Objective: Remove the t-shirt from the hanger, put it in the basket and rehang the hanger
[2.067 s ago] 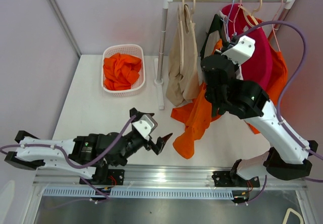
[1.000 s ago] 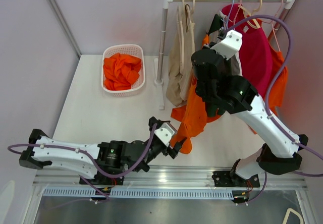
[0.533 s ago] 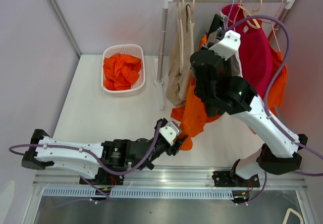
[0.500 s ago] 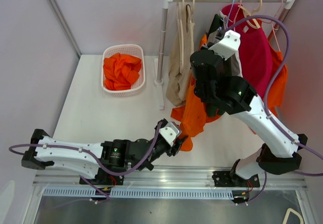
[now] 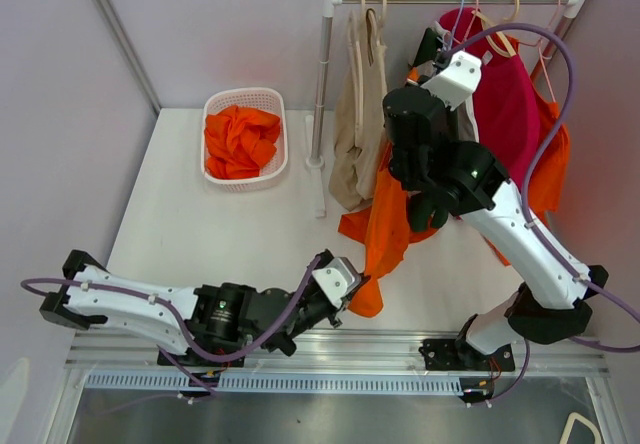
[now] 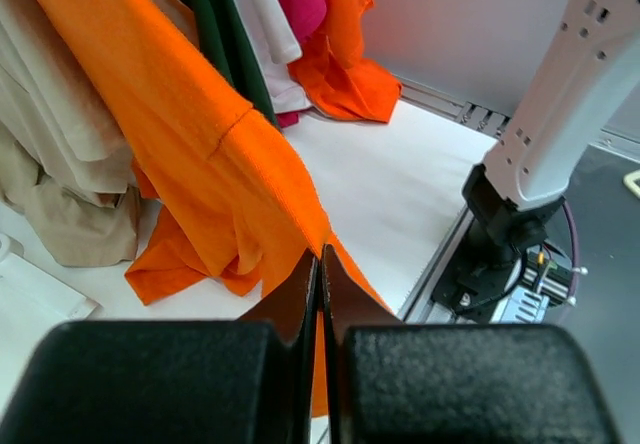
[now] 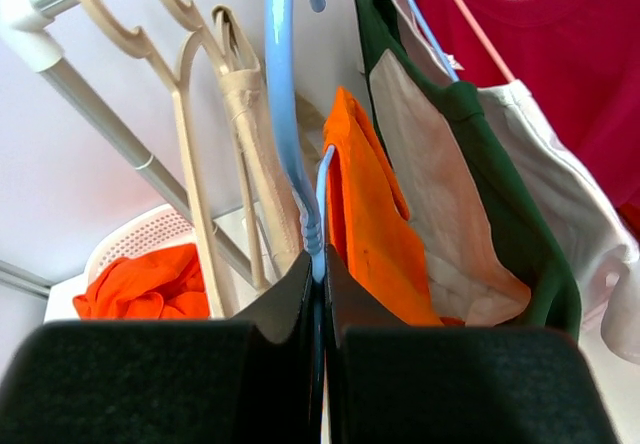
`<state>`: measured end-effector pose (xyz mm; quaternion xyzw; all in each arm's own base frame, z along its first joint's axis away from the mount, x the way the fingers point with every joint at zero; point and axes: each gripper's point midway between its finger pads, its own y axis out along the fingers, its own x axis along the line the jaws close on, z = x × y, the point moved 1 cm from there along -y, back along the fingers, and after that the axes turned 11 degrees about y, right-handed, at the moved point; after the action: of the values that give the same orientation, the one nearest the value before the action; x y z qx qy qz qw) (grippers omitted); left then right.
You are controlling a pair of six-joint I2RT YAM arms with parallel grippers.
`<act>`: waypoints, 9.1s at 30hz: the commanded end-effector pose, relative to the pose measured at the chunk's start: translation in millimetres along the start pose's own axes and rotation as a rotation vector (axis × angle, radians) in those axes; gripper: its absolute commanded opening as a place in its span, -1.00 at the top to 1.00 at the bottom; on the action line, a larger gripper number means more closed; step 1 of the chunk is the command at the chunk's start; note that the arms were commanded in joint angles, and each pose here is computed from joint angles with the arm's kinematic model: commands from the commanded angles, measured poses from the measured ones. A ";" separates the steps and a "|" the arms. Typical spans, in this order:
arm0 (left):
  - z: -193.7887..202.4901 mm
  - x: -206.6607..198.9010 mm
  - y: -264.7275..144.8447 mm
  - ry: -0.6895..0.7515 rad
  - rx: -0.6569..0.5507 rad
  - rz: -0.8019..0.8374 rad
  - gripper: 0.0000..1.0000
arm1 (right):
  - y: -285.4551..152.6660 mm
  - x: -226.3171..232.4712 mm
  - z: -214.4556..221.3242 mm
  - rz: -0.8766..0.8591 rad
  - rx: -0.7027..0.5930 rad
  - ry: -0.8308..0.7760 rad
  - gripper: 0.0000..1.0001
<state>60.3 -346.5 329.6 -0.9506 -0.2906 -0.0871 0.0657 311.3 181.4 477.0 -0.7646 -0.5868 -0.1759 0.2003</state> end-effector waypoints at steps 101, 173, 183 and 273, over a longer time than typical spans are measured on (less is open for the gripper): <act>98.8 -58.0 31.3 -0.132 0.169 0.101 0.99 | 32.3 24.5 -15.6 -0.128 0.139 0.096 1.00; -246.1 473.7 -24.9 -0.193 -0.568 -0.583 0.99 | 163.1 37.7 -42.2 -0.503 0.135 -0.199 1.00; -245.6 576.1 -52.6 -0.138 -0.798 -0.731 0.99 | 198.6 50.7 -27.7 -0.521 0.096 -0.186 1.00; -40.1 393.0 -29.1 -0.448 0.141 -0.770 -0.99 | 134.3 -118.3 -135.4 -0.279 0.153 -0.126 -0.07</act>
<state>368.3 -119.8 434.9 -0.7550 -0.6363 0.1519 0.0451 409.4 -32.6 514.9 -0.7069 -0.6746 -0.1075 0.1833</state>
